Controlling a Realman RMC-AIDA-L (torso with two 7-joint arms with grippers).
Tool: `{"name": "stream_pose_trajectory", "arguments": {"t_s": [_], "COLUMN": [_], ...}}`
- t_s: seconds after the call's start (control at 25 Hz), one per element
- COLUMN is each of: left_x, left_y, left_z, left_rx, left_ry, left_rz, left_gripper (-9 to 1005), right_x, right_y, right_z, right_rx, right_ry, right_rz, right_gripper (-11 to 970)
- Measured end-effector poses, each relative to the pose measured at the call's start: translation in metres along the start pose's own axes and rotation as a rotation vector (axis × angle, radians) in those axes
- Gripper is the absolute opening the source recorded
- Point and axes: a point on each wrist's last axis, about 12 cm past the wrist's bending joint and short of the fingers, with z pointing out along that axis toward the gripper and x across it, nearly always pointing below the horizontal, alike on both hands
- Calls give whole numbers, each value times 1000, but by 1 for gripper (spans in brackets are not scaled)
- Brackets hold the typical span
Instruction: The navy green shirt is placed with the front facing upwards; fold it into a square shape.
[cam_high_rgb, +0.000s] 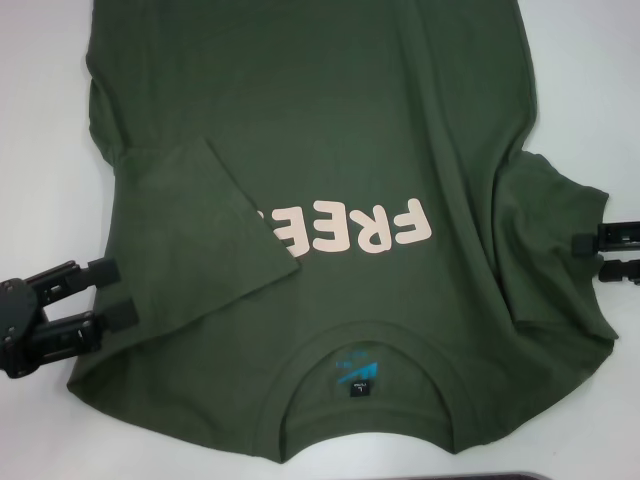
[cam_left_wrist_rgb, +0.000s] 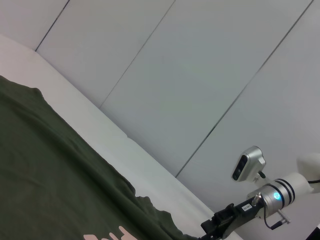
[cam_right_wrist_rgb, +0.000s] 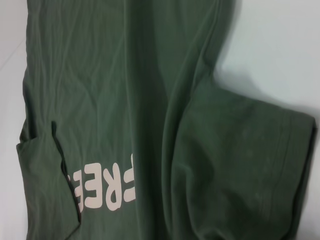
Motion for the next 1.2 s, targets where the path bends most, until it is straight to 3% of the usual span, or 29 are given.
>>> {"name": "stream_pose_trajectory", "arguments": {"t_s": [1.2], "left_x": [0], "left_y": [0], "left_z": [2], "left_rx": [4], "left_ry": [2], "left_rz": [2], "left_gripper": [877], "right_x": [-9], "right_y": [15], "right_z": [7], "right_rx": [-83], "right_ry": [-18], "right_rz": [-56], "right_gripper": [849]}}
